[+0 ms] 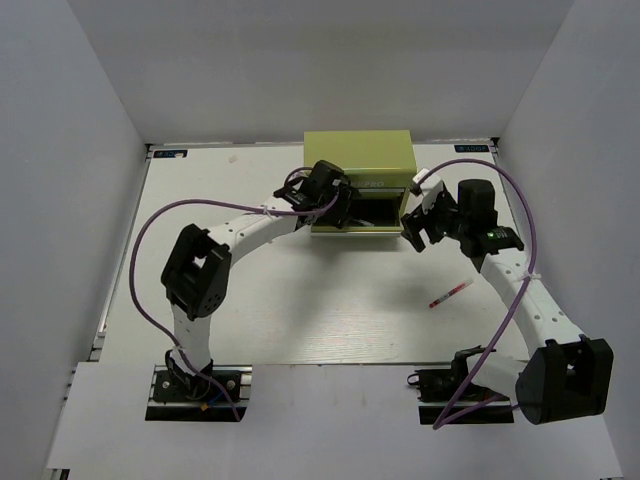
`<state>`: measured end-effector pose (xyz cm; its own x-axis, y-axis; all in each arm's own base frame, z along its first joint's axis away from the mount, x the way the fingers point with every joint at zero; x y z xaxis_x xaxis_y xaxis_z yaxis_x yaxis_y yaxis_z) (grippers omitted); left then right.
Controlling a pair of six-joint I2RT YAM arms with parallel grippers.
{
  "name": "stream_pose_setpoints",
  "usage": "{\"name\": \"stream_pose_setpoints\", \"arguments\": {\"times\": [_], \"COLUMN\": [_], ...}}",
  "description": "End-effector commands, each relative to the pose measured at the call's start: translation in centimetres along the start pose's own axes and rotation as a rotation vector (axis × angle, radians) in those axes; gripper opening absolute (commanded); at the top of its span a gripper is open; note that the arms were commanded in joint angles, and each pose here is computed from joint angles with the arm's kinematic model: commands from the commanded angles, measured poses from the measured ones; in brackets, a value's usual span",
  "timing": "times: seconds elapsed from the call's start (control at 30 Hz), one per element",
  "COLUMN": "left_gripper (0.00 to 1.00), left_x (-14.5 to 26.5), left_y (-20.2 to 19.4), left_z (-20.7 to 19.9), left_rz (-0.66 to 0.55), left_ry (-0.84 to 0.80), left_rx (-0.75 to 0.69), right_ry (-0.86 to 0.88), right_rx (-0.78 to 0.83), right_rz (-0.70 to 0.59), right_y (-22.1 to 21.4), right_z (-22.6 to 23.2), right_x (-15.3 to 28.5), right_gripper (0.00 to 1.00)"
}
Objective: Sort the stationery into containers
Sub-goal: Pick up the pen from the center of the board.
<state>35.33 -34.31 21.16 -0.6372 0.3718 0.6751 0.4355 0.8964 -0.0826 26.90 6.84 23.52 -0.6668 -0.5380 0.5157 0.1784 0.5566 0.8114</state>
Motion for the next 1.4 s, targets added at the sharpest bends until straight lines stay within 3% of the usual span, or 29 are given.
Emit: {"name": "stream_pose_setpoints", "arguments": {"times": [0.0, 0.17, 0.2, 0.23, 0.37, 0.47, 1.1, 1.37], "left_gripper": [0.67, 0.69, 0.69, 0.72, 0.79, 0.79, 0.81, 0.97], "left_x": [6.9, 11.9, 11.9, 14.4, 16.9, 16.6, 16.1, 16.5], "left_y": [-0.9, 1.2, 2.0, 2.5, 4.8, 6.3, 5.8, 5.8], "left_z": [-2.5, 2.2, 4.7, 4.7, 8.5, 11.8, 13.3, 13.9], "left_rz": [0.093, 0.067, 0.047, 0.032, -0.068, -0.116, -0.033, -0.003], "left_ry": [-0.115, -0.12, -0.079, -0.136, -0.153, -0.118, -0.145, -0.199], "left_rx": [-0.099, -0.207, -0.229, -0.234, -0.276, -0.274, -0.372, -0.41], "right_ry": [0.068, 0.192, 0.206, 0.245, 0.294, 0.307, 0.33, 0.362], "right_rx": [0.039, 0.093, 0.11, 0.105, 0.172, 0.207, 0.283, 0.297], "right_rz": [-0.023, -0.04, -0.039, -0.039, -0.036, -0.011, 0.063, 0.083], "right_y": [0.0, -1.0, -1.3, -1.6, -2.6, -3.6, -6.6, -7.4], "right_z": [0.4, 1.7, 1.8, 2.3, 2.9, 3.0, 4.1, 4.3], "right_x": [0.7, 1.0, 0.9, 0.8, 0.7, 0.7, 0.8, 0.5], "right_gripper": [0.86, 0.81, 0.8, 0.78, 0.77, 0.77, 0.8, 0.83]}}
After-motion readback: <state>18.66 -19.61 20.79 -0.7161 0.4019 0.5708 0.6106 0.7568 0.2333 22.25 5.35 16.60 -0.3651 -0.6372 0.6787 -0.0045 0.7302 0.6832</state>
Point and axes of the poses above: each gripper's point midway between its finger pads, its own x axis back along the fingers, its own z axis along the line the jaws close on, y = z × x, the point moved 9 cm from there along x, back along the fingers, and after that the axes turned 6 degrees about x, right-handed, at the moved point
